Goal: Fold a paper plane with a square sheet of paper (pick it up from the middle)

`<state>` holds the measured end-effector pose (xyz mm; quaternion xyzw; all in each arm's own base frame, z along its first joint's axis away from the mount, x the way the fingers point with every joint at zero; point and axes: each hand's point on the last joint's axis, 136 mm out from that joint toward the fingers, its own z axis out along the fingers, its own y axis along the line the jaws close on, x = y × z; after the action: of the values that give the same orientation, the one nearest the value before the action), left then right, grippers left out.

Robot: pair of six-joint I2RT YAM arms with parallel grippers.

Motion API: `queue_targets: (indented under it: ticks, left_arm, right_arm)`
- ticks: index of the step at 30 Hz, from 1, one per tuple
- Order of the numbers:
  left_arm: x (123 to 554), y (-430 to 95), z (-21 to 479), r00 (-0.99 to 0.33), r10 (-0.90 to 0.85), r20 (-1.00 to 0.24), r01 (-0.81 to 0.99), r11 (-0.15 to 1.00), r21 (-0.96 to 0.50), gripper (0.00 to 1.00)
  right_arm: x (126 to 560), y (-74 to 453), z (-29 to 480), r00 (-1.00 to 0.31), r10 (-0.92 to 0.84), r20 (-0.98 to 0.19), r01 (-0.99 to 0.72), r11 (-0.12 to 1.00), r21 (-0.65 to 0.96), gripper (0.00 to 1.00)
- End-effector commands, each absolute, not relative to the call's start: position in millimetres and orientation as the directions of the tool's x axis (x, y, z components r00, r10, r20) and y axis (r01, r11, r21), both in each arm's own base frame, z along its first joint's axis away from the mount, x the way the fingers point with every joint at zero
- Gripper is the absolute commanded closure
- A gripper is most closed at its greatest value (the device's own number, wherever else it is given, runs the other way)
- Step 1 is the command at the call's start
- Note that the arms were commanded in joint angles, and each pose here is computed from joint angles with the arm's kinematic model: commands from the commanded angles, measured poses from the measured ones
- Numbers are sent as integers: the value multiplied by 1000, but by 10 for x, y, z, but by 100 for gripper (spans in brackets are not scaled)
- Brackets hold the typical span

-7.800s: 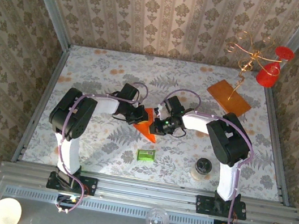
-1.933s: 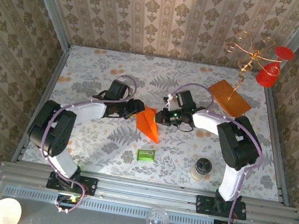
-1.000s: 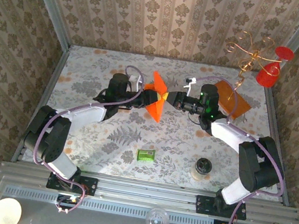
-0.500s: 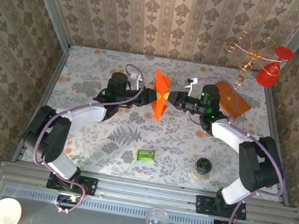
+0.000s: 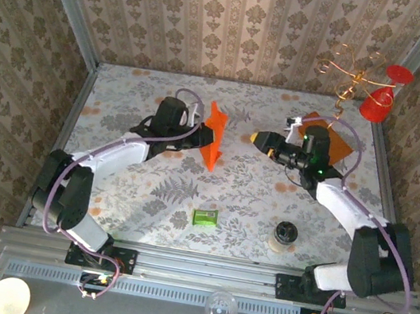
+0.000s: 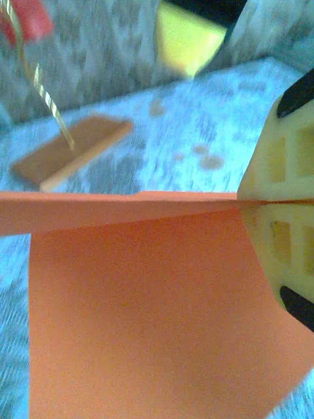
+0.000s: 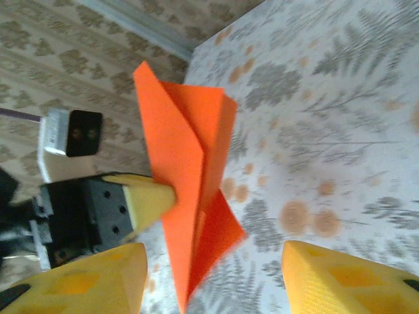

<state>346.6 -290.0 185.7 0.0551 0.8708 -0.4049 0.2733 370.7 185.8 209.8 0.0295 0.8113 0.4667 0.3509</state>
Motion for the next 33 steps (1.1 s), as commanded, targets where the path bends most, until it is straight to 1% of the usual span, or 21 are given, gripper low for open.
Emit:
queue_targets:
  ticks: [1,4,7,10,12,15,22,25,29,33]
  left_arm:
    - [3451,-2469,1819,-801,46,-597,302,892,-337,90]
    - [3498,-2234,1770,-798,145,-585,254,961,-108,90]
    - [3557,-2009,1731,-799,233,-554,199,972,123,90]
    - [3586,-1885,1698,-802,331,-498,179,928,327,90]
    - [3613,-1872,1639,-803,385,-455,181,885,429,90]
    - [3652,-1922,1491,-806,445,-391,195,823,534,90]
    - [3712,-2168,1003,-803,534,-266,256,711,654,90]
    - [3725,-2280,845,-786,570,-240,268,663,699,90]
    - [3701,-2389,622,-785,575,-230,284,664,692,90]
    - [3656,-2470,405,-804,548,-229,300,707,640,87]
  right_arm:
    - [3610,1607,1913,-736,320,-597,-230,712,664,40]
    - [3555,1487,1840,-728,314,-609,-203,750,629,37]
    - [3510,1399,1783,-721,322,-614,-179,770,613,36]
    - [3489,1325,1723,-722,332,-607,-145,785,602,36]
    - [3484,1291,1679,-725,338,-600,-126,791,599,36]
    - [3489,1248,1644,-726,352,-591,-104,793,600,36]
    - [3489,1170,1623,-722,375,-582,-76,792,605,35]
    - [3478,1158,1612,-724,377,-577,-72,791,607,35]
    - [3472,1136,1610,-725,384,-571,-65,788,612,35]
    - [3459,1067,1612,-715,396,-576,-49,793,607,35]
